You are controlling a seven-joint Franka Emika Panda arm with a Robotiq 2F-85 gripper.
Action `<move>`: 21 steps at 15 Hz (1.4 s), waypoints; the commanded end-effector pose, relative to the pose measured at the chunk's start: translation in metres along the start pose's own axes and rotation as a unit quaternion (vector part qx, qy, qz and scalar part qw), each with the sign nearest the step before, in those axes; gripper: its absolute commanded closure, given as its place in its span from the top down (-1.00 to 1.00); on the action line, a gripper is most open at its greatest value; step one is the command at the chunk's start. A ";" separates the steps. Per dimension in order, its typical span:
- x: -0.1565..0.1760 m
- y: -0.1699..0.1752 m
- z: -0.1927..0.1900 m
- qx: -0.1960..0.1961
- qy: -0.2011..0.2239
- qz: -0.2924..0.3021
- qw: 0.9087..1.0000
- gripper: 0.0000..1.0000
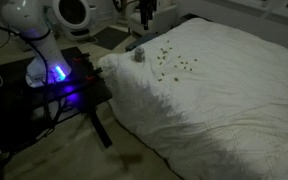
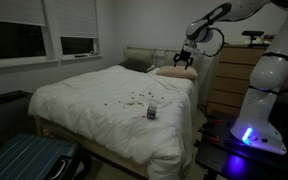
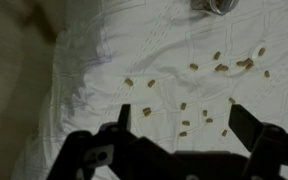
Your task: Pick up the small objects from the bed and put them in the jar
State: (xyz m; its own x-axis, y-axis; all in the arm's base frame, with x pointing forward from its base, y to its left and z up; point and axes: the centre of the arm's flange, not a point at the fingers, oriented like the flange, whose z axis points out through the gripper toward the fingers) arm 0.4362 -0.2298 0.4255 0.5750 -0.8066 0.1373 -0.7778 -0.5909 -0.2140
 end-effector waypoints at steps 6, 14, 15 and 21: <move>0.053 0.013 0.044 0.014 -0.003 0.175 0.984 1.00; 0.089 0.032 0.103 -0.012 -0.031 0.207 0.978 1.00; 0.091 0.033 0.110 -0.017 -0.033 0.198 0.980 1.00; 0.098 0.038 0.152 -0.042 -0.048 0.128 0.990 1.00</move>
State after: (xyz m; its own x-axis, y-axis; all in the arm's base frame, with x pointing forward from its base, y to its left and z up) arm 0.4907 -0.3173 0.2993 0.3206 -0.9472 -0.0012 -0.9356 -0.3165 -0.1562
